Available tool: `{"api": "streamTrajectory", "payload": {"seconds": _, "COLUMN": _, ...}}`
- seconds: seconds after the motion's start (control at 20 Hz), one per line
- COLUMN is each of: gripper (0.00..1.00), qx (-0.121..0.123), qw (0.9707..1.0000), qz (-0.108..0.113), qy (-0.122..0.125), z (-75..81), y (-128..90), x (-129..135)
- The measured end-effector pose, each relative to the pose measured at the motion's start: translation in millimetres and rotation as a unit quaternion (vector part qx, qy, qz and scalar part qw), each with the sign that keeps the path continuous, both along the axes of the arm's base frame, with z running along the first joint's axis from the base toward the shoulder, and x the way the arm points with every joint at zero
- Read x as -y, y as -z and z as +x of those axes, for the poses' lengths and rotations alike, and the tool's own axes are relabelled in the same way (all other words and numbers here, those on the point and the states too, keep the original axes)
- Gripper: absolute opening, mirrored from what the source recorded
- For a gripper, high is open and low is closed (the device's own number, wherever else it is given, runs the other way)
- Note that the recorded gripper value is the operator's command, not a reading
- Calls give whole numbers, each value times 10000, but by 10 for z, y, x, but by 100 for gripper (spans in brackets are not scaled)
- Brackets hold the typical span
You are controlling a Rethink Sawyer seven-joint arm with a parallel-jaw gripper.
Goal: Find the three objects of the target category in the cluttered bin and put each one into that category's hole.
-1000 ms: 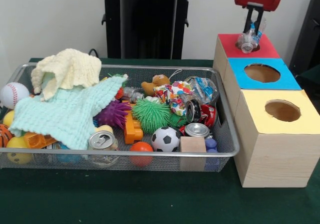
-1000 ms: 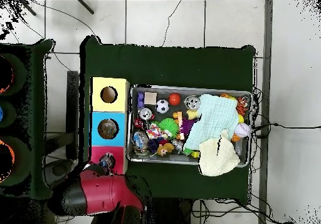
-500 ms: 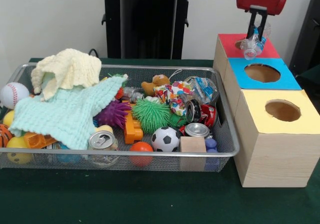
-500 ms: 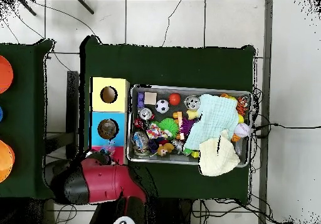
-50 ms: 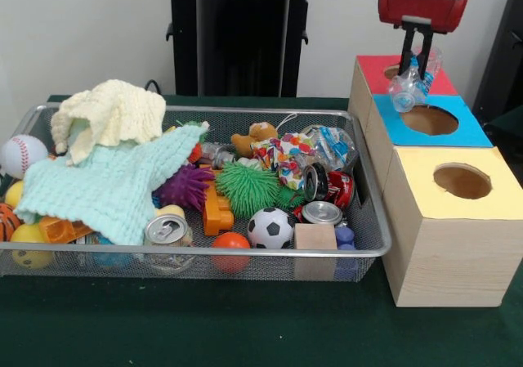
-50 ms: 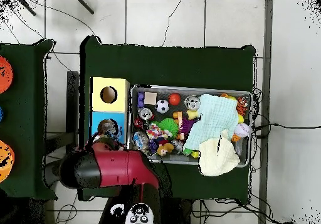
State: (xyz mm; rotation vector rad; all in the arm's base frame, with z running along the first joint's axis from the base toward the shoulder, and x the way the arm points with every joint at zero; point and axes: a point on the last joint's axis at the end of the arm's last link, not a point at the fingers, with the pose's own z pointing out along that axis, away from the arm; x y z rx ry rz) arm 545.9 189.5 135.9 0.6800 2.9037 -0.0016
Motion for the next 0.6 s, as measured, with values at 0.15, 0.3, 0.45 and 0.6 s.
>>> {"api": "streamTrajectory", "payload": {"seconds": 0.15, "gripper": 0, "qx": 28, "qw": 10000, "qz": 2, "qy": 15, "z": 55, "y": 6, "x": 17}}
{"api": "streamTrajectory", "payload": {"seconds": 0.3, "gripper": 0, "qx": 17, "qw": 10000, "qz": 9, "qy": -8, "z": 110, "y": 72, "x": -10}}
{"api": "streamTrajectory", "payload": {"seconds": 0.45, "gripper": 0, "qx": -31, "qw": 10000, "qz": 14, "qy": -37, "z": 120, "y": 151, "x": -42}}
{"api": "streamTrajectory", "payload": {"seconds": 0.6, "gripper": 0, "qx": -52, "qw": 10000, "qz": 16, "qy": -77, "z": 140, "y": 212, "x": -87}}
